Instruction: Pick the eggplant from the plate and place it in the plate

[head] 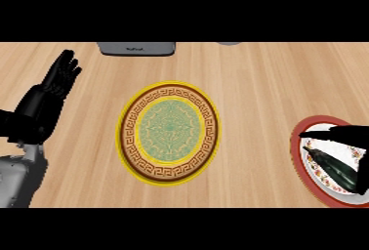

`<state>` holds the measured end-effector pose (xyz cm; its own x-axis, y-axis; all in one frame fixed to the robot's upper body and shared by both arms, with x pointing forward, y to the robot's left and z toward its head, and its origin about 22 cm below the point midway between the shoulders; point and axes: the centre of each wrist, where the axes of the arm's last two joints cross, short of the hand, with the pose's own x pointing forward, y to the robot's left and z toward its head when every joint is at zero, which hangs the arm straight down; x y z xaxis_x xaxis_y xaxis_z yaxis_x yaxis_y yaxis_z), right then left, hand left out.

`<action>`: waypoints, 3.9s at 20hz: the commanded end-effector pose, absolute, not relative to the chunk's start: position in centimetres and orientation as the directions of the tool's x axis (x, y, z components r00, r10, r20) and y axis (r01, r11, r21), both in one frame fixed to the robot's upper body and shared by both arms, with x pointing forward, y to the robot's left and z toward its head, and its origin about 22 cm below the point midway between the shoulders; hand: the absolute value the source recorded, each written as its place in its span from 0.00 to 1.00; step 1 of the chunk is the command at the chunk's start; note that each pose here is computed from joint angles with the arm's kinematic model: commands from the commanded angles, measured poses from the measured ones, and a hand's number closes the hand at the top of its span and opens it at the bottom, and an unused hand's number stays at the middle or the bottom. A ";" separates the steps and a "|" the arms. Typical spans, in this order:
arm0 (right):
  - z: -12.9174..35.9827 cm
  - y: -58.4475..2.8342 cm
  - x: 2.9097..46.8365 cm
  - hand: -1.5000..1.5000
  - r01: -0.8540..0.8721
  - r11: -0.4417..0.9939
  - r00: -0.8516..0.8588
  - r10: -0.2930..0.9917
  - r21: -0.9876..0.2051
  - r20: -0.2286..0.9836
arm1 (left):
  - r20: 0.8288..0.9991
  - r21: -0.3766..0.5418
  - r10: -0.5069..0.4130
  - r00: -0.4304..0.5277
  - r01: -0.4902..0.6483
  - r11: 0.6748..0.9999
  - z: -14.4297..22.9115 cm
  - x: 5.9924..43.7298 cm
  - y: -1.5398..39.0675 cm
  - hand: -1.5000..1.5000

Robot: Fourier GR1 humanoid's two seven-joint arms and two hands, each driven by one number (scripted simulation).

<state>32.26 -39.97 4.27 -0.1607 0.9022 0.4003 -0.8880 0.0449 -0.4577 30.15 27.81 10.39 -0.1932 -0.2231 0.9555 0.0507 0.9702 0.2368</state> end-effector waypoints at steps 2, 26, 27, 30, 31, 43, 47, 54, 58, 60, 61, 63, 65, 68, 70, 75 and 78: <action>2.1 -39.0 31.7 0.00 -0.937 0.023 -0.165 0.850 -0.349 0.501 | 0.953 0.239 -0.225 -0.201 0.043 0.970 9.3 30.1 29.2 0.50; -0.5 -46.7 26.9 1.00 -0.481 0.284 0.306 0.941 -0.830 0.145 | 0.961 0.248 -0.255 -0.104 -0.077 0.966 8.9 28.4 31.1 0.50; -0.8 -46.9 26.2 1.00 -0.440 0.265 0.340 0.934 -0.858 0.114 | 0.961 0.250 -0.258 -0.099 -0.083 0.965 8.7 28.1 31.4 0.50; -0.8 -45.4 26.7 1.00 -0.260 0.223 0.386 0.916 -0.939 0.110 | 0.961 0.250 -0.259 -0.097 -0.094 0.964 9.0 28.0 31.8 0.50; -0.6 -44.6 27.0 1.00 -0.235 0.204 0.370 0.923 -0.950 0.107 | 0.962 0.251 -0.261 -0.082 -0.114 0.961 8.7 27.9 32.5 0.50; 2.1 -27.2 27.6 1.00 0.132 0.496 0.012 0.865 -0.858 0.502 | 0.960 0.254 -0.261 -0.102 -0.077 0.964 8.1 27.1 31.7 0.50; 4.7 -21.9 25.2 1.00 0.176 0.593 -0.084 0.805 -0.786 0.588 | 0.960 0.249 -0.255 -0.116 -0.063 0.966 8.7 27.2 31.3 0.50; 10.8 -14.7 20.2 1.00 0.186 0.593 -0.089 0.804 -0.783 0.588 | 0.957 0.242 -0.240 -0.165 -0.003 0.970 8.6 27.6 30.3 0.50; 14.7 -9.9 19.4 1.00 0.218 0.583 -0.052 0.808 -0.783 0.587 | 0.961 0.229 -0.223 -0.164 0.024 0.973 9.4 28.8 29.0 0.50; 15.8 -7.1 20.8 1.00 0.213 0.592 -0.020 0.798 -0.777 0.602 | 0.953 0.244 -0.229 -0.197 0.054 0.968 10.1 28.3 28.6 0.50; 15.8 -4.7 20.7 1.00 0.179 0.612 -0.037 0.787 -0.771 0.616 | 0.951 0.247 -0.234 -0.201 0.038 0.968 10.6 28.7 27.9 0.50; 14.3 -2.5 22.1 1.00 0.165 0.597 -0.022 0.798 -0.785 0.603 | 0.953 0.238 -0.224 -0.204 0.047 0.970 10.9 29.4 27.7 0.50; 15.4 -1.4 23.9 1.00 0.160 0.611 -0.025 0.787 -0.775 0.616 | 0.954 0.236 -0.221 -0.205 0.054 0.970 11.0 30.1 28.0 0.50; 13.4 -0.2 25.3 1.00 0.151 0.588 0.035 0.800 -0.795 0.599 | 0.954 0.242 -0.228 -0.195 0.053 0.969 10.2 29.8 27.0 0.50; 12.6 0.1 27.2 1.00 0.160 0.564 0.055 0.814 -0.810 0.578 | 0.956 0.241 -0.223 -0.192 0.074 0.968 9.5 30.2 26.8 0.50; 9.8 0.2 31.2 1.00 0.144 0.517 0.094 0.842 -0.844 0.532 | 0.955 0.244 -0.229 -0.189 0.060 0.968 9.4 30.2 27.1 0.50; 8.0 0.6 32.2 1.00 0.087 0.487 0.116 0.861 -0.869 0.495 | 0.960 0.223 -0.206 -0.192 0.070 0.972 9.8 30.7 28.7 0.50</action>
<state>30.60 0.18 9.84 0.0186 0.8694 0.4938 0.1023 0.4896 -0.8659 30.75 27.57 10.51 -0.1965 -0.2179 0.9560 0.0667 0.9698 0.2348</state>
